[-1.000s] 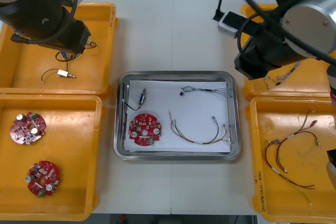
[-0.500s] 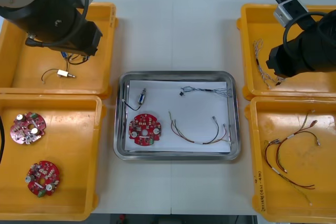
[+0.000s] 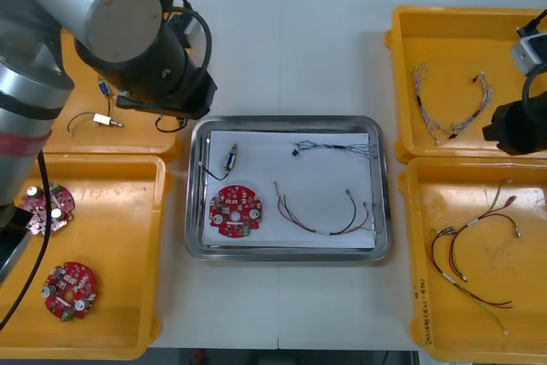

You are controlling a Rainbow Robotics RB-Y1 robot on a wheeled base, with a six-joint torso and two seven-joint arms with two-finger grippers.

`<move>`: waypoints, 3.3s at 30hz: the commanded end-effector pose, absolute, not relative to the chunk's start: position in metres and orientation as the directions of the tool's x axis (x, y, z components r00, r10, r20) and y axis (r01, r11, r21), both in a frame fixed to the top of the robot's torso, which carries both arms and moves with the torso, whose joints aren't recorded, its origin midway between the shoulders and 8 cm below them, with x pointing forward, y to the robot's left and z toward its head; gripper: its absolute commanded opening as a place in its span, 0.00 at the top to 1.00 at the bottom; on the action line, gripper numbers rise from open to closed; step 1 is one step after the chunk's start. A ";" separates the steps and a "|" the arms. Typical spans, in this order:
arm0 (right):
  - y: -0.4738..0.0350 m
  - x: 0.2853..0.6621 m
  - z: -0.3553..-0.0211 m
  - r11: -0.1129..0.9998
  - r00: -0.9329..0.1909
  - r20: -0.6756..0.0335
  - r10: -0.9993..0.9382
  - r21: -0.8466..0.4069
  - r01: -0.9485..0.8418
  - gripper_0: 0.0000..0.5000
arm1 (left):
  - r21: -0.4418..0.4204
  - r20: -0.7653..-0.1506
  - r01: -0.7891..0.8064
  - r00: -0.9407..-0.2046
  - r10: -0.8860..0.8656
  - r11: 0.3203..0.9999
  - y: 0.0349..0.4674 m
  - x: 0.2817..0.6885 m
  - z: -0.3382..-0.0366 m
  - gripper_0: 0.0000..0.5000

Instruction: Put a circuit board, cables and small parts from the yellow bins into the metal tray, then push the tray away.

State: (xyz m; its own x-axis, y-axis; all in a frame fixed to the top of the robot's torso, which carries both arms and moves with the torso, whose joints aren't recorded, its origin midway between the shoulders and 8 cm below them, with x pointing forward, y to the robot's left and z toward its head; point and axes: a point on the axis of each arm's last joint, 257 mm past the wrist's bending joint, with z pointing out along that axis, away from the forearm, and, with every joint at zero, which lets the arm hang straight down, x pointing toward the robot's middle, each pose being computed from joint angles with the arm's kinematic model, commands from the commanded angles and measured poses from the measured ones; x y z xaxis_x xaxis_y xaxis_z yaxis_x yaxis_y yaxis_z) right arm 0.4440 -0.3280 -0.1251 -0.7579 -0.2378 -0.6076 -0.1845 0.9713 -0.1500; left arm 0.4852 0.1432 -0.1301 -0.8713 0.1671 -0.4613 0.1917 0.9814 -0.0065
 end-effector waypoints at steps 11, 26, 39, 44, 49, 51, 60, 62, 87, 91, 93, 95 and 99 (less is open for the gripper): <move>-0.399 0.387 -0.144 0.995 -0.824 -0.559 -0.092 -0.091 -0.050 0.00 | -0.019 -0.531 0.255 -0.822 0.207 0.967 0.046 0.491 -0.153 1.00; -0.409 0.362 -0.174 0.999 -0.866 -0.501 0.001 -0.046 0.028 0.00 | -0.021 -0.525 0.275 -0.821 0.224 0.961 0.010 0.502 -0.203 1.00; -0.405 0.360 -0.178 0.999 -0.868 -0.496 0.027 -0.023 0.045 0.00 | -0.007 -0.511 0.282 -0.826 0.239 0.959 0.008 0.501 -0.224 1.00; -0.405 0.360 -0.178 0.999 -0.868 -0.496 0.028 -0.022 0.045 0.00 | -0.007 -0.506 0.278 -0.829 0.237 0.960 0.009 0.502 -0.226 1.00; -0.405 0.360 -0.177 0.999 -0.867 -0.497 0.032 -0.019 0.048 0.00 | -0.006 -0.506 0.276 -0.830 0.235 0.961 0.010 0.503 -0.227 1.00; -0.405 0.360 -0.177 0.999 -0.867 -0.497 0.032 -0.019 0.048 0.00 | -0.005 -0.505 0.275 -0.830 0.235 0.961 0.010 0.503 -0.227 1.00; -0.406 0.360 -0.177 0.998 -0.867 -0.497 0.040 -0.016 0.055 0.00 | -0.008 -0.510 0.269 -0.829 0.228 0.963 0.011 0.504 -0.226 0.00; -0.406 0.360 -0.177 0.998 -0.867 -0.497 0.043 -0.015 0.058 0.00 | -0.008 -0.510 0.268 -0.830 0.226 0.963 0.011 0.504 -0.226 0.00; -0.403 0.360 -0.172 0.999 -0.866 -0.500 0.007 -0.032 0.026 0.00 | -0.015 -0.528 0.219 -0.830 0.178 0.976 0.065 0.485 -0.151 0.00; -0.397 0.361 -0.163 0.998 -0.857 -0.513 -0.038 -0.060 -0.009 0.00 | -0.015 -0.523 0.197 -0.837 0.160 0.980 0.092 0.478 -0.137 0.00; -0.394 0.363 -0.160 0.998 -0.853 -0.518 -0.056 -0.065 -0.026 0.00 | -0.014 -0.520 0.186 -0.841 0.151 0.982 0.104 0.474 -0.132 0.00; -0.389 0.365 -0.157 0.997 -0.849 -0.524 -0.072 -0.066 -0.045 0.00 | -0.016 -0.518 0.177 -0.843 0.143 0.984 0.116 0.471 -0.127 0.00; -0.374 0.373 -0.149 0.992 -0.836 -0.535 -0.125 -0.075 -0.100 0.00 | -0.016 -0.510 0.150 -0.852 0.121 0.989 0.145 0.462 -0.119 0.00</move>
State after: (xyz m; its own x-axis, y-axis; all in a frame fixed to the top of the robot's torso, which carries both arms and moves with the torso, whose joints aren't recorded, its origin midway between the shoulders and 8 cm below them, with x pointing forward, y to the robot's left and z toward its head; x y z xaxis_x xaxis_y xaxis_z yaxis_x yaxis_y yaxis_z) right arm 0.3655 -0.3815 -0.1684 -0.8567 -0.0689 -0.5112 -0.0638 0.9976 -0.0275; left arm 0.4639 0.1155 -0.1372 -0.8471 0.2224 -0.4826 0.2450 0.9694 0.0165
